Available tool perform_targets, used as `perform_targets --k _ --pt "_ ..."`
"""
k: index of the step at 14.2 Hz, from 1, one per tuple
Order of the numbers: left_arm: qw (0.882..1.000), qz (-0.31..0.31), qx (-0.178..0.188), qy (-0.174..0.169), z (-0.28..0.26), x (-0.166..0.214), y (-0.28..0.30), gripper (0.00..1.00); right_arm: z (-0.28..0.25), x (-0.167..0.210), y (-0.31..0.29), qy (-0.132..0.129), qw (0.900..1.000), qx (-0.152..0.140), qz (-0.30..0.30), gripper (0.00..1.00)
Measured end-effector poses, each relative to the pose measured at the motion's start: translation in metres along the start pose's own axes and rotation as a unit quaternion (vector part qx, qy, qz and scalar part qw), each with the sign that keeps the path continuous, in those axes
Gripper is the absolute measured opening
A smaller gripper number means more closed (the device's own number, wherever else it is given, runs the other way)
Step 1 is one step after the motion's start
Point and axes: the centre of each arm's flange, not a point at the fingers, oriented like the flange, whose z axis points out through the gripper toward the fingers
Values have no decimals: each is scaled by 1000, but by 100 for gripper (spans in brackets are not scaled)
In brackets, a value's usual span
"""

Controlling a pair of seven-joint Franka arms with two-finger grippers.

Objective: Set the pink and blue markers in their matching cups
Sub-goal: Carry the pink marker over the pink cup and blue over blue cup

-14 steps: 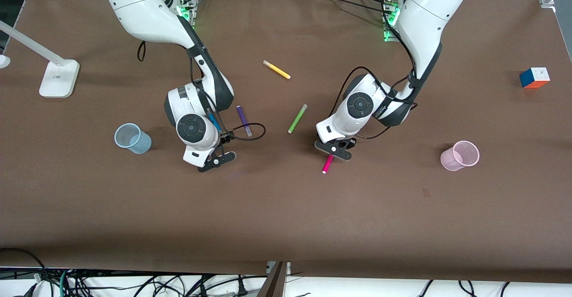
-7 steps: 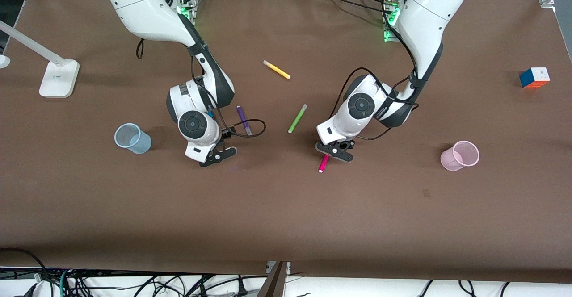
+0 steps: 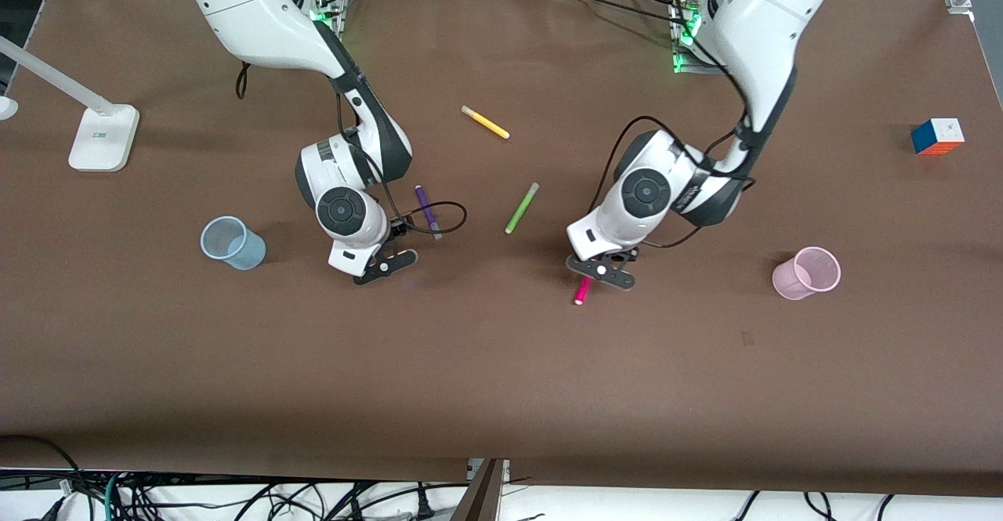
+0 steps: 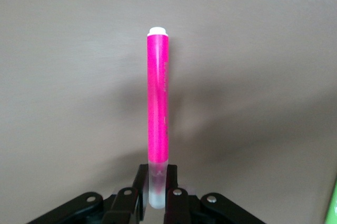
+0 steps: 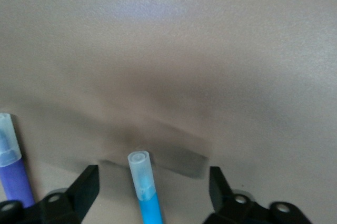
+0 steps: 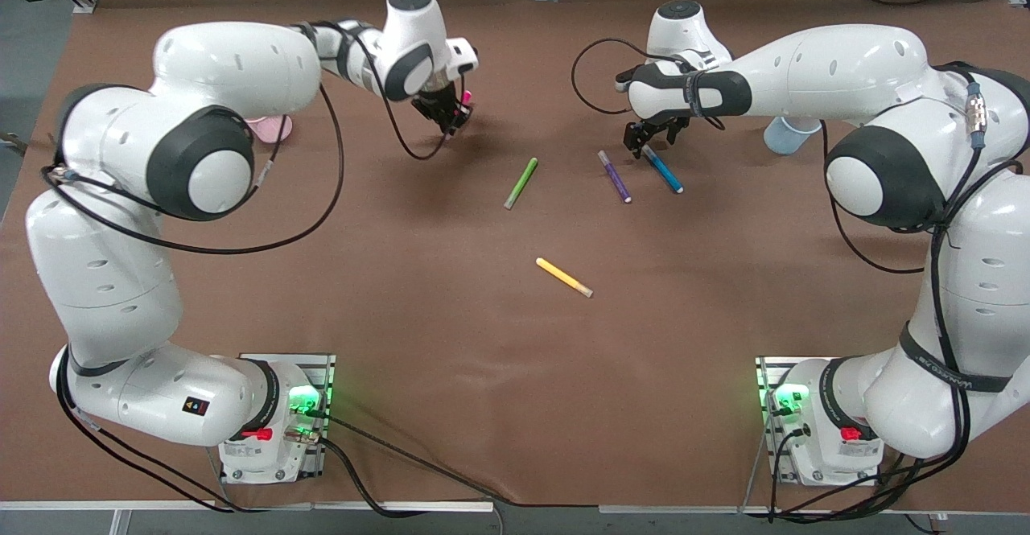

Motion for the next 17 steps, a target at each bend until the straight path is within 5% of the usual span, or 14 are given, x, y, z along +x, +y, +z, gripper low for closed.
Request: perform_targets --k 4,7,12,17 --pt "998 6 33 -61 -96 -28 -19 16 -1 0 0 1 1000 0 0 42" --pt "991 37 49 -118 -165 -52 -19 16 -3 0 -1 2 1000 1 0 17" --pt "975 88 85 -186 -210 -68 -58 16 -39 3 -1 31 999 2 -13 17" --pt "950 116 158 -244 -179 -61 -168 16 -139 -8 93 46 990 -14 -132 17"
